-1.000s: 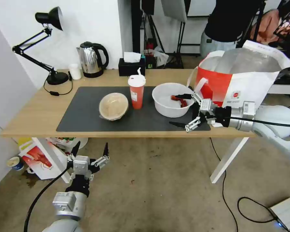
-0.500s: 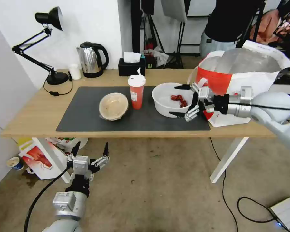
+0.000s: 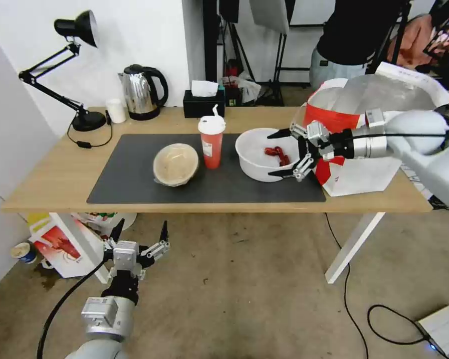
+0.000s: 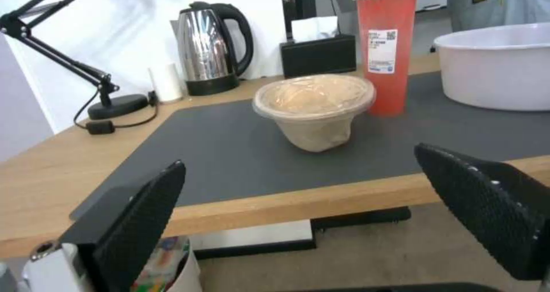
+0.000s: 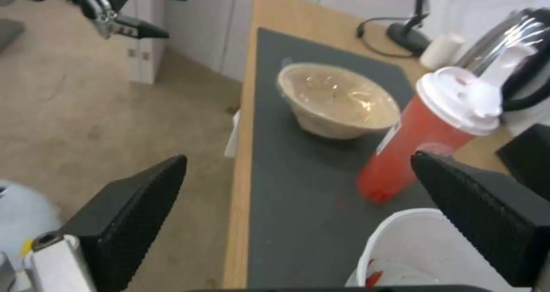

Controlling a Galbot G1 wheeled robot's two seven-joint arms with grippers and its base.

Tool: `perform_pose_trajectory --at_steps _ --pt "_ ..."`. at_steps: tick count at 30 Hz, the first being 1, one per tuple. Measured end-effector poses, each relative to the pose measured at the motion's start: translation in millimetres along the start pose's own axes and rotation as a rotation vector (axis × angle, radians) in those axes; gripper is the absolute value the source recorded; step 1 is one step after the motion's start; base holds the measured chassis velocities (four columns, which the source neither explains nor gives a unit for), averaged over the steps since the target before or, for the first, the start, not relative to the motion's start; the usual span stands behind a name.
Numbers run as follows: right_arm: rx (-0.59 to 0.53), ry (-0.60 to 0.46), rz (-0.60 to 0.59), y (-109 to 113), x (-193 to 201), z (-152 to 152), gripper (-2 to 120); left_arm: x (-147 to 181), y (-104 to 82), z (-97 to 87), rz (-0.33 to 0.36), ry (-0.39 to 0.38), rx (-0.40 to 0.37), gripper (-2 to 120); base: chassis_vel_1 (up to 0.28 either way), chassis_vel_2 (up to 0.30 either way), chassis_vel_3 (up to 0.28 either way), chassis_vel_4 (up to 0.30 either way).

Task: Pick up the trash from the table and place it into the takeout bag.

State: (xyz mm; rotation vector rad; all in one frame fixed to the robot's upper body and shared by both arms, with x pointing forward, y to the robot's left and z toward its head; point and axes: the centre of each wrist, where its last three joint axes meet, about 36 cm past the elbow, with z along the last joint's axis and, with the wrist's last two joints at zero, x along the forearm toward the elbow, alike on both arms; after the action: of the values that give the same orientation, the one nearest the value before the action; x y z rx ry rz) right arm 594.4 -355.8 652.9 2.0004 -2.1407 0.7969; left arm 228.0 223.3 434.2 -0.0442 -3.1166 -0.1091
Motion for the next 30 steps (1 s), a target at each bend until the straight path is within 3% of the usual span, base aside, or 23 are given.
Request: perform_pose_trajectory --at_steps 7,30 --pt "-0.010 0.049 -0.075 -30.8 -6.0 -3.1 100 0.0 0.0 0.0 0.000 0.000 0.000 100 0.000 0.000 0.000 0.000" --pt "-0.049 0.167 -0.134 -66.5 -17.4 10.6 100 0.0 0.0 0.0 0.000 0.000 0.000 100 0.000 0.000 0.000 0.000"
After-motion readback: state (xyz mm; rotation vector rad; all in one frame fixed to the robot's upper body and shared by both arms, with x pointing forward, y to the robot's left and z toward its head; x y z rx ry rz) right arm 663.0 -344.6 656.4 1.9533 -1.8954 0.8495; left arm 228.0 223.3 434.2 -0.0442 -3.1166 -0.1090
